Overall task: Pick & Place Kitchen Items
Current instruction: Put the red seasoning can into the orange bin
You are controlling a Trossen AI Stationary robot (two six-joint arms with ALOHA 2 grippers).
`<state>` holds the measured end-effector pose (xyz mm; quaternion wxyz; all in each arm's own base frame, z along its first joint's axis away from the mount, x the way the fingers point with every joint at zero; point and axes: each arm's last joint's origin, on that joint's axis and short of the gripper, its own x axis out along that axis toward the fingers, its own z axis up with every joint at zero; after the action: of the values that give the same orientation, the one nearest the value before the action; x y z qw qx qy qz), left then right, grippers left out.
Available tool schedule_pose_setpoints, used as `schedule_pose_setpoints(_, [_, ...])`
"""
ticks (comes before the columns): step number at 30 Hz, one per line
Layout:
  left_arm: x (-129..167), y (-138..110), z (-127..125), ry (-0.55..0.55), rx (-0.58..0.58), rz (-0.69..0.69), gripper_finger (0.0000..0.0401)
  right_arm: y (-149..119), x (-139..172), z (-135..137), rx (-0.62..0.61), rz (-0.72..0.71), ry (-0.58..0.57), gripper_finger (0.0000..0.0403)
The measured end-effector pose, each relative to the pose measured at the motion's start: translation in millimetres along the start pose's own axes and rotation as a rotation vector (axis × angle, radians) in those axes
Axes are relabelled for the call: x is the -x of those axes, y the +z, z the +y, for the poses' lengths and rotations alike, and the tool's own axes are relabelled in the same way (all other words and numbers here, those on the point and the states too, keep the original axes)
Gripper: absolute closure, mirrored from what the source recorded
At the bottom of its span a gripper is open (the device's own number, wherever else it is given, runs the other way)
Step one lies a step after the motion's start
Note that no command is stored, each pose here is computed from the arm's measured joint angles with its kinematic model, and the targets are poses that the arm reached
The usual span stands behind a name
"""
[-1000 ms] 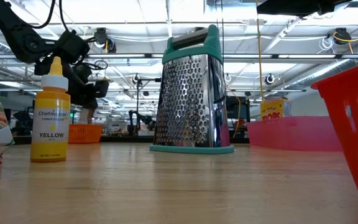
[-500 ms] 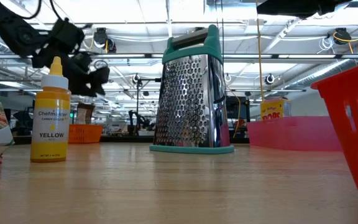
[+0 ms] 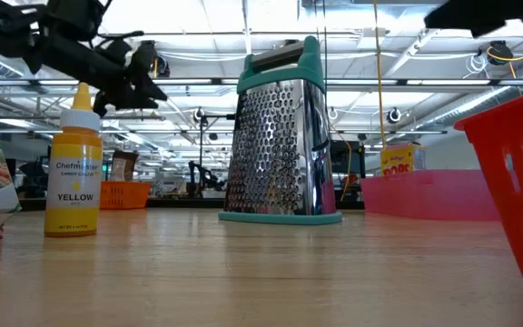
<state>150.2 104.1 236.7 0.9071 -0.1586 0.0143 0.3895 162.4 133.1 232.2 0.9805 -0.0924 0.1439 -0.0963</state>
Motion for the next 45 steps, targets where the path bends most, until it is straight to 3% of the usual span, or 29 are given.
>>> schedule_pose_setpoints(10, [11.8,-7.9,-30.0,-0.084,0.014,0.005,0.0244,-8.6,14.3,-2.9,-0.237,0.226,0.379,0.0282])
schedule_pose_setpoints(16, [18.0,-12.1,-41.7,-0.077,0.003,-0.003,0.0244,13.4,20.9,0.1,-0.313,0.395,0.492,0.0280])
schedule_pose_setpoints(20, [21.5,-14.1,-47.4,-0.081,-0.002,-0.006,0.0244,32.6,24.1,2.8,-0.333,0.585,0.472,0.0290])
schedule_pose_setpoints(25, [25.1,-15.7,-52.7,-0.081,-0.003,-0.012,0.0244,48.4,26.0,1.3,-0.438,0.885,0.345,0.0295])
schedule_pose_setpoints(32, [29.4,-17.6,-58.4,-0.084,-0.011,-0.018,0.0244,38.9,21.5,4.6,-0.606,1.239,0.202,0.0287])
schedule_pose_setpoints(45, [33.3,-19.5,-63.2,-0.087,-0.049,-0.022,0.0244,22.7,14.0,0.0,-0.697,1.363,0.081,0.0239])
